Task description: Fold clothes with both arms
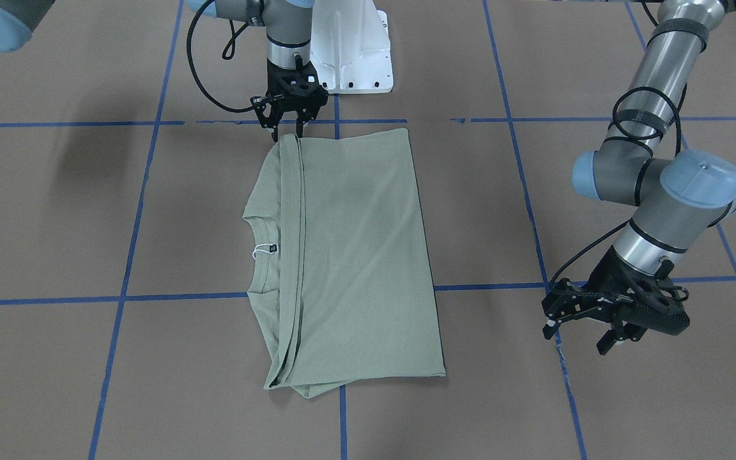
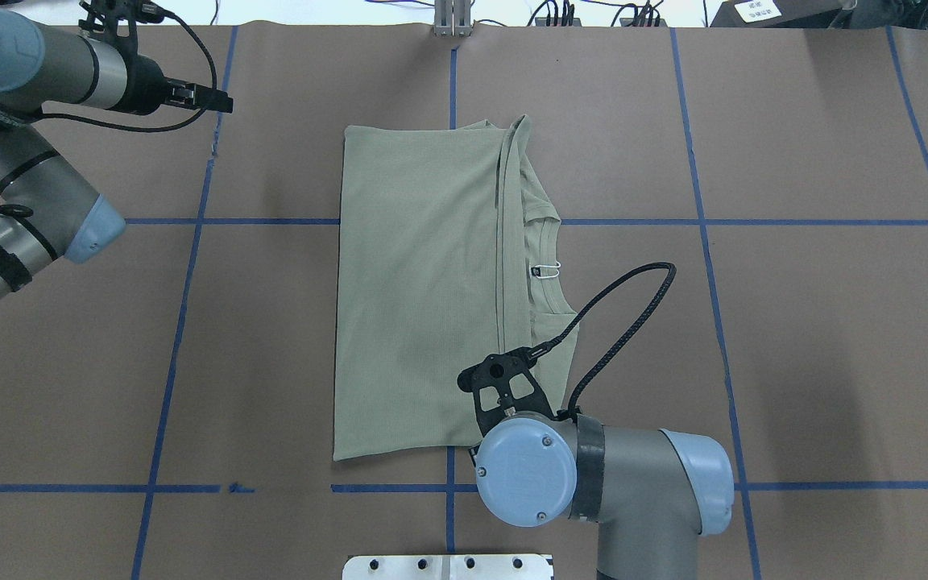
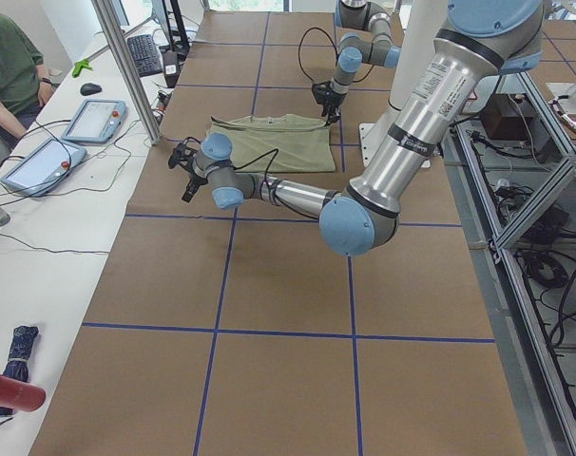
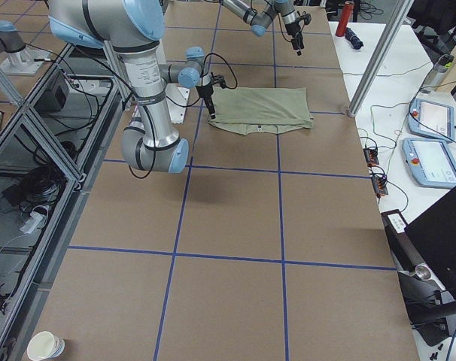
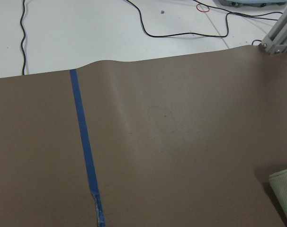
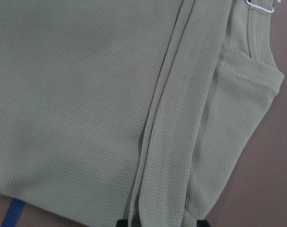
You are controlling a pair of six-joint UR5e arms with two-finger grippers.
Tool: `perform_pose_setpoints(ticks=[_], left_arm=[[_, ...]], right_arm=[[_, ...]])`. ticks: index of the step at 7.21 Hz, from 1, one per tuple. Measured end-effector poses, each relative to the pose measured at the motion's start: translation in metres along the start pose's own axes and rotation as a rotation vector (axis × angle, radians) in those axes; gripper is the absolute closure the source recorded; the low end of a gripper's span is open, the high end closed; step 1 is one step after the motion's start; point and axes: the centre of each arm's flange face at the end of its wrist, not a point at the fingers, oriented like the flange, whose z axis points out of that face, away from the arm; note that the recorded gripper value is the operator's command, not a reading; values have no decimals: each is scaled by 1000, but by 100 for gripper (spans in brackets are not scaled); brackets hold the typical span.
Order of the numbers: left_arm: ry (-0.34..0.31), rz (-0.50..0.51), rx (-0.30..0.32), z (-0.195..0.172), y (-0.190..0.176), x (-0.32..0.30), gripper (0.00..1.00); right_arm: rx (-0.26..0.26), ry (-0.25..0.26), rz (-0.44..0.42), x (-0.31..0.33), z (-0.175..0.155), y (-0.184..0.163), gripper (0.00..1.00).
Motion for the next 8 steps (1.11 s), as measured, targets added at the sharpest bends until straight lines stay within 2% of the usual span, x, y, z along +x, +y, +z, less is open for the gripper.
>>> perform_pose_setpoints(ticks=[2, 3, 5, 8], left_arm=[[-1, 1, -1, 0, 0, 0, 0], [-1, 1, -1, 1, 0, 0, 0], [-1, 0, -2, 1, 0, 0, 0], [0, 0, -2, 1, 1, 1, 0]], right_arm=[[-10, -3, 2, -11, 1, -7, 52], [-19, -4, 7, -8, 1, -9, 62], [-25, 4, 5, -1, 4, -11, 100], [-18, 7, 12, 5, 1, -18, 100]])
